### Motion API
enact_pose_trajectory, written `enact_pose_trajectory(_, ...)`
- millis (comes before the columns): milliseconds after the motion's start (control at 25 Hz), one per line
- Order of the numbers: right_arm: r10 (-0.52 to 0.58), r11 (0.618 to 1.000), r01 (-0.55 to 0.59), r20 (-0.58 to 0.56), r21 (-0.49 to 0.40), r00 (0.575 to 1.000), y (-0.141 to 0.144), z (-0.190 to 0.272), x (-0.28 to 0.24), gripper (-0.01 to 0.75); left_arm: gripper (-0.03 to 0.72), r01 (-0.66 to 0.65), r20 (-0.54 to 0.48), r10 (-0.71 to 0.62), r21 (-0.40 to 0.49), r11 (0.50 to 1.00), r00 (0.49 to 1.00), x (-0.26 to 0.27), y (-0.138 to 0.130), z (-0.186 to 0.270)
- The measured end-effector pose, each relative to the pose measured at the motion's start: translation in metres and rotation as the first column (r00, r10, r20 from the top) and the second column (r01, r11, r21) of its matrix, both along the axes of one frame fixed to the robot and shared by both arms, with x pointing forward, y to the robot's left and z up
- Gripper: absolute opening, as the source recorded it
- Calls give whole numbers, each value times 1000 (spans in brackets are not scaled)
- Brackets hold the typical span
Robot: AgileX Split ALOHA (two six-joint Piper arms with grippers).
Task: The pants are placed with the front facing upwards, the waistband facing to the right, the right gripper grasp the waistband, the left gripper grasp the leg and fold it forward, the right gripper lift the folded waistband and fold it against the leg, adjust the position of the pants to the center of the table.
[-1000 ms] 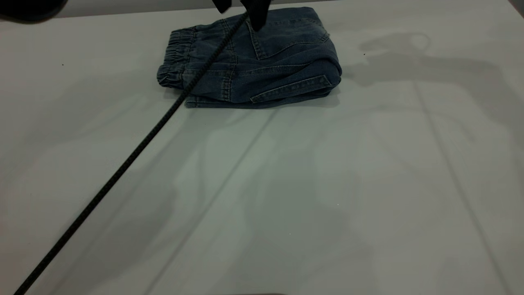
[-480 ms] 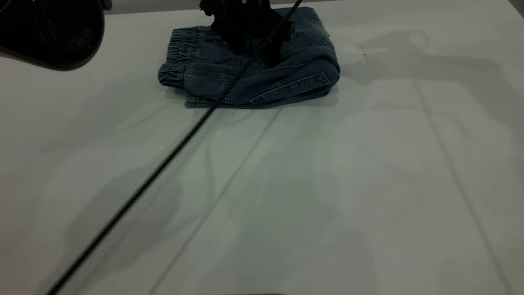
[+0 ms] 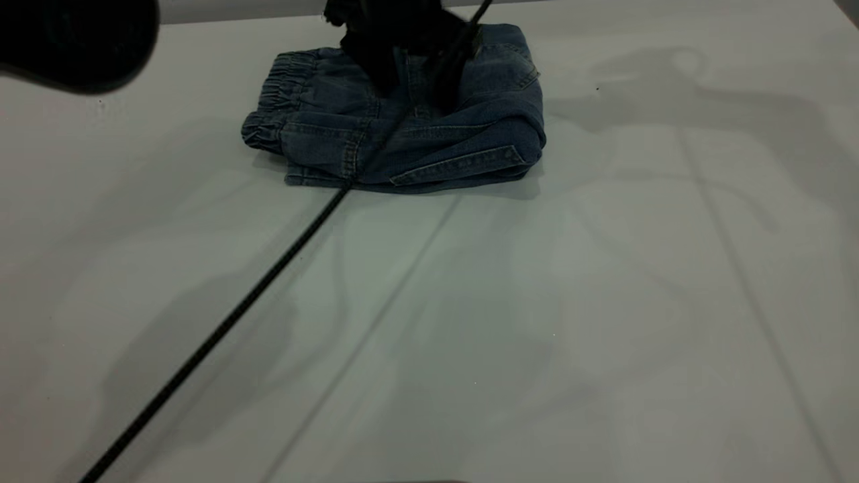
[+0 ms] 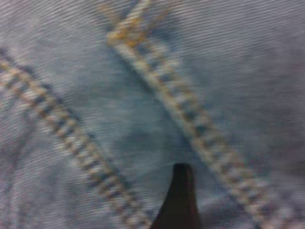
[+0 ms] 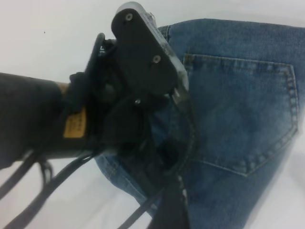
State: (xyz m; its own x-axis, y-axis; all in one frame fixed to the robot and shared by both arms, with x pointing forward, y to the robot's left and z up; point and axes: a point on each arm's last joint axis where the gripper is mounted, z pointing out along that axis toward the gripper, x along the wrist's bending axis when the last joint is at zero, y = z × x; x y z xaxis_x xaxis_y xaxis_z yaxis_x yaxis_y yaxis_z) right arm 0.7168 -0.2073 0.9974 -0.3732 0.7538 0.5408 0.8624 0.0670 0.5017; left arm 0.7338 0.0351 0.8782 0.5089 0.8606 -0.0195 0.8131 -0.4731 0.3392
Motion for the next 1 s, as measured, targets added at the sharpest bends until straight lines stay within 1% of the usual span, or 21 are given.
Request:
enact_pose_trajectory(120,-4,1000,4,-1,-1,1000,0,0,0,578,587,15,44,-15,-11,1000,999,0,0,25)
enact_pose_trajectory(280,8,999,-7,20,-34,1000,-2,13,-5,578,587,16,152,-19,21,1000,988,1,7,72)
enact_pose_trajectory(400,42,998,-40,46,-57,998,-3,39,-16,578,587,14,228,-13,-2,1000,974,-4,11,116)
enact_pose_trajectory(600,103,994,-100,75,-52,992,-3,99,-51,578,587,22,339,4,-73,997,941,-22,19,194)
enact_pose_trajectory(720,121,991,-114,105,-69,987,-6,134,-74,578,587,23,373,11,-85,996,928,-36,27,226)
enact_pose_trajectory(800,103,993,-94,129,-78,986,-8,154,-88,578,587,20,380,14,-84,996,925,-46,33,242)
enact_pose_trajectory(1000,12,994,7,169,-113,985,-16,196,-123,578,587,12,375,10,-56,998,927,-84,56,278)
